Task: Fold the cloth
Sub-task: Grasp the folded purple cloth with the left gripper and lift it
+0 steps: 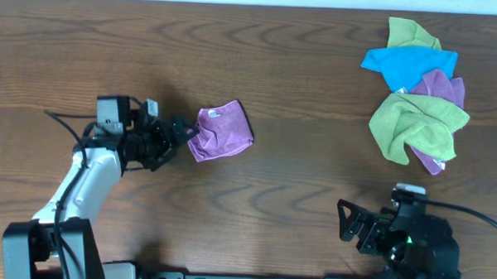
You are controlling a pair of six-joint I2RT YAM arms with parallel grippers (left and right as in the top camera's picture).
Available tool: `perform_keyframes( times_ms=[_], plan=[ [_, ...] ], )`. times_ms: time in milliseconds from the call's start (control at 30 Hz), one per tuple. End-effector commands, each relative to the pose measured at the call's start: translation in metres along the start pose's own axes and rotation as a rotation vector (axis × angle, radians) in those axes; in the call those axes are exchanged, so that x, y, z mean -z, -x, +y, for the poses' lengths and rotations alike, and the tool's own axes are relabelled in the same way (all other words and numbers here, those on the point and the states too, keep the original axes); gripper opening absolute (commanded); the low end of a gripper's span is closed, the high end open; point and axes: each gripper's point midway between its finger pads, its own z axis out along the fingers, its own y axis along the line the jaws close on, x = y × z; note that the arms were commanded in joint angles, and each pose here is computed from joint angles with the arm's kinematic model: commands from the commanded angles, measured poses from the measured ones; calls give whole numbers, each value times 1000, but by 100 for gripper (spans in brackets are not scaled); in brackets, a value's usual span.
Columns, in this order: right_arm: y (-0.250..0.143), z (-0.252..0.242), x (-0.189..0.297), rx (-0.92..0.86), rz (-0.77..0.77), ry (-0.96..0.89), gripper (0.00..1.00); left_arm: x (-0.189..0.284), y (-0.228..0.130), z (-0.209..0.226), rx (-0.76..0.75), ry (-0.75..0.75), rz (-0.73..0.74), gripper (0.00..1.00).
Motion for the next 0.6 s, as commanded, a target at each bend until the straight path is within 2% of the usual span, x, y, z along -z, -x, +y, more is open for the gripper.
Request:
perform_keyframes(
  times_ms=[0,133,300,567],
  plan=[
    [0,-2,-1,-31,-3,-4,99,-6,-10,11,79,-1,3,95],
    [0,-1,-1,-31,-3,-4,99,-15,-20,20,119,-21,1,95],
    [-1,-2,-1,-31,-1,-6,99,-25,-23,13,82,-61,-18,95],
    [-3,-3,-1,-31,7,-11,99,-36,-24,12,69,2,-58,95]
  ],
)
